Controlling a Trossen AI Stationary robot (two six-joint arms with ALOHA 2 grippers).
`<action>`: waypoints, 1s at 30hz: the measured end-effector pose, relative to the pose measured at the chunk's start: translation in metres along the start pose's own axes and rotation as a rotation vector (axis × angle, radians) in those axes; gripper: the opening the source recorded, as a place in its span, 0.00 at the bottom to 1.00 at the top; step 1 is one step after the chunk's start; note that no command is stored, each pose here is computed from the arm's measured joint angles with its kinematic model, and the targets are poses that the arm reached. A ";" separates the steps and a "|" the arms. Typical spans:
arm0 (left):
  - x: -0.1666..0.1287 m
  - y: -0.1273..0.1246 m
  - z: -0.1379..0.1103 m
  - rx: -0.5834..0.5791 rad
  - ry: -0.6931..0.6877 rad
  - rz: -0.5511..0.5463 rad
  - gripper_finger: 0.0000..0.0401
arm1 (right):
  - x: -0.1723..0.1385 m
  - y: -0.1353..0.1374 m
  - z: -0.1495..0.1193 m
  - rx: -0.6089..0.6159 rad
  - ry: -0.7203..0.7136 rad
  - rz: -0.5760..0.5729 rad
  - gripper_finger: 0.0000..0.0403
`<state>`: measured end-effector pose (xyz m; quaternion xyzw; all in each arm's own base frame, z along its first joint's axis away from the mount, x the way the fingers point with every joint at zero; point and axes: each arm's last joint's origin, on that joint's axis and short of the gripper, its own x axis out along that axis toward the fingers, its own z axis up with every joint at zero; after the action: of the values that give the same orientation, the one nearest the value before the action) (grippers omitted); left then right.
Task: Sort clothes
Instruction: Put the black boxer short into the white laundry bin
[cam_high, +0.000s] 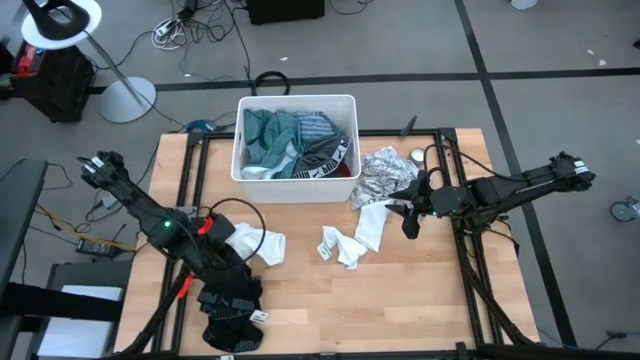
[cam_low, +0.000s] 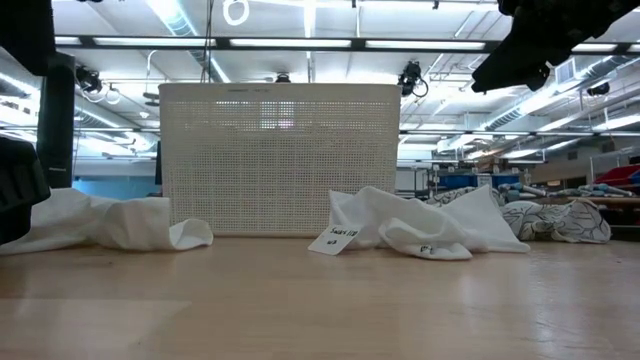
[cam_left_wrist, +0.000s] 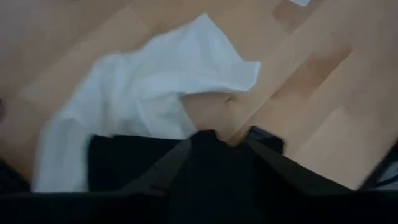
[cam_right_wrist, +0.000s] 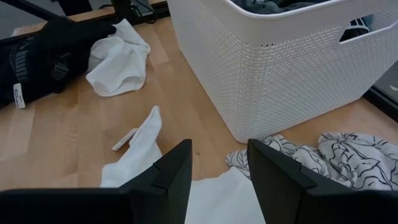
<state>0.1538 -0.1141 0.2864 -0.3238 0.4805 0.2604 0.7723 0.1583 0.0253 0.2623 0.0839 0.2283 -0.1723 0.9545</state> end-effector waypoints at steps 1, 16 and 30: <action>0.002 -0.002 -0.001 -0.032 0.002 -0.014 0.40 | 0.000 0.000 0.000 0.000 0.000 0.000 0.39; 0.029 -0.036 -0.035 -0.145 0.216 -0.034 0.41 | 0.000 0.000 0.000 0.012 -0.002 0.002 0.39; 0.029 -0.033 -0.043 0.105 0.252 -0.009 0.41 | 0.000 0.000 0.000 0.013 -0.003 0.004 0.39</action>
<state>0.1643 -0.1648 0.2540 -0.3155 0.5850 0.1887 0.7229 0.1586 0.0255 0.2626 0.0901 0.2256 -0.1721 0.9546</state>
